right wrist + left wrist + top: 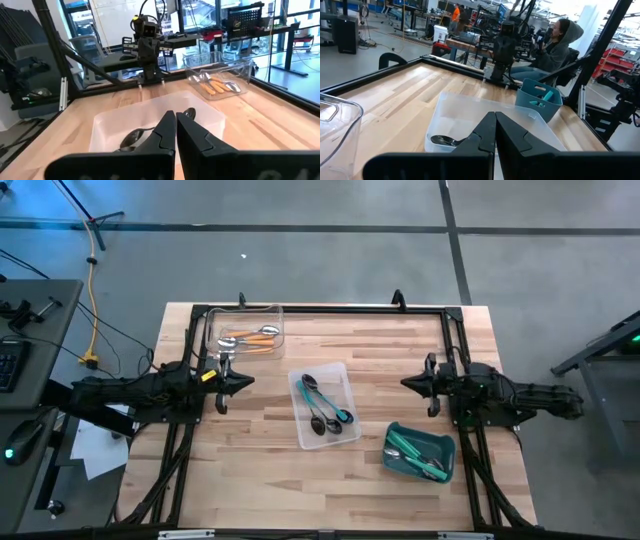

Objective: Sort silverware by color (type)
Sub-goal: Return to Home Position

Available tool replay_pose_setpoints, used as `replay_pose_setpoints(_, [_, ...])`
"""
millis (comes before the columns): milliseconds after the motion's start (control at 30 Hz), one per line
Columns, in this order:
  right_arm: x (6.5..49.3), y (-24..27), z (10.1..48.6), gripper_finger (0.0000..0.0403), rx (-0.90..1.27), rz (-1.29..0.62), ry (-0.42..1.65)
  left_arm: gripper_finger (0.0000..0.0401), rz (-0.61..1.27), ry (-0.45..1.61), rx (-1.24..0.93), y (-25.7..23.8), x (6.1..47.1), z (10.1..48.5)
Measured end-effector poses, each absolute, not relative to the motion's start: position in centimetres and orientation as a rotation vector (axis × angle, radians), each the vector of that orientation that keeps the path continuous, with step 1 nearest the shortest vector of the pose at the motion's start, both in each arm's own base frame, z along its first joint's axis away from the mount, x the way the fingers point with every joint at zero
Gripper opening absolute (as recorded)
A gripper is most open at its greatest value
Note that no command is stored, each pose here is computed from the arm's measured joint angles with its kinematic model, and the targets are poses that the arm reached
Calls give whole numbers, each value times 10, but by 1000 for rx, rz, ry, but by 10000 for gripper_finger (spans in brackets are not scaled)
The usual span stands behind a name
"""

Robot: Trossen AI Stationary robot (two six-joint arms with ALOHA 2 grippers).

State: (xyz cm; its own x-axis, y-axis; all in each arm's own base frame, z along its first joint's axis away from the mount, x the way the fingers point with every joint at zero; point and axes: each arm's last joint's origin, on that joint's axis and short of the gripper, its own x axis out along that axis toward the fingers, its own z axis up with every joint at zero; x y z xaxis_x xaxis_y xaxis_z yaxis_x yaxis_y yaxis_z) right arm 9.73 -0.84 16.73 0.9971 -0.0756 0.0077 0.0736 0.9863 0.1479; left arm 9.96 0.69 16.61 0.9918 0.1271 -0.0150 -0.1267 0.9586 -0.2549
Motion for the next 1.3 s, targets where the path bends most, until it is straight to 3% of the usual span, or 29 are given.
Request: replay_pose_setpoints(1300, [97, -7, 168, 0, 130, -41, -12, 0, 129, -2, -259, 7, 100, 166])
